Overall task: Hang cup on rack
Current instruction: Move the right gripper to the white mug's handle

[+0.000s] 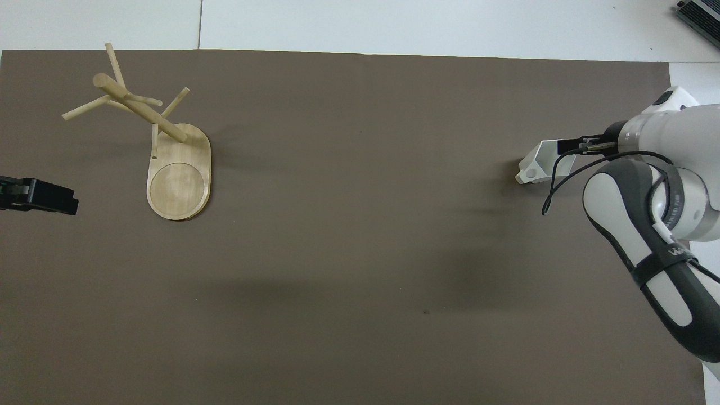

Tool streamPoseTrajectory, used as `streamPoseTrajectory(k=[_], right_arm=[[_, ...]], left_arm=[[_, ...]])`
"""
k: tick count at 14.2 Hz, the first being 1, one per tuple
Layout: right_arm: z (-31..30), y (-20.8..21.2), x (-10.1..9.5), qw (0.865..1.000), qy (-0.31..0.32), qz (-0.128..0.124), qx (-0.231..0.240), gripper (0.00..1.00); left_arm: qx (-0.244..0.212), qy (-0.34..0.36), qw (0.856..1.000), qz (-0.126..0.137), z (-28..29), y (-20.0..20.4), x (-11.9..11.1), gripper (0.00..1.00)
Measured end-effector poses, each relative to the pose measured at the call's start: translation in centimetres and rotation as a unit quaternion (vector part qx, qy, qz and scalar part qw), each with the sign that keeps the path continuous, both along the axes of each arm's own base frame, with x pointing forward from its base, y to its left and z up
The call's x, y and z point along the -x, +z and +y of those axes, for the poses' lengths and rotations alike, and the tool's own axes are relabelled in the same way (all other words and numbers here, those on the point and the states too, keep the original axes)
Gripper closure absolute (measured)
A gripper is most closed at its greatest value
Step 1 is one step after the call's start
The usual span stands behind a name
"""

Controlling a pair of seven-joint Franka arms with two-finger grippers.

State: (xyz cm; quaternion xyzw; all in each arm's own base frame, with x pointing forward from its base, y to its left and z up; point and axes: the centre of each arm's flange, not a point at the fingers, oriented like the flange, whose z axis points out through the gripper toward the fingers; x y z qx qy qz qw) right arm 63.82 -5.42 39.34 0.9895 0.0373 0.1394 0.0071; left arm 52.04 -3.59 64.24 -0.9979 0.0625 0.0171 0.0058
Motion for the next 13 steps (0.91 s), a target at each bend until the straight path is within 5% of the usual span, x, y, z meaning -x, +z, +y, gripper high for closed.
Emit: streamPoseTrajectory(k=[13], right_arm=[[1.0, -2.9, -0.3, 1.0, 0.021, 0.003, 0.004, 0.04]], left_arm=[[0.0, 0.0, 1.0, 0.0, 0.0, 0.0, 0.1, 0.0]])
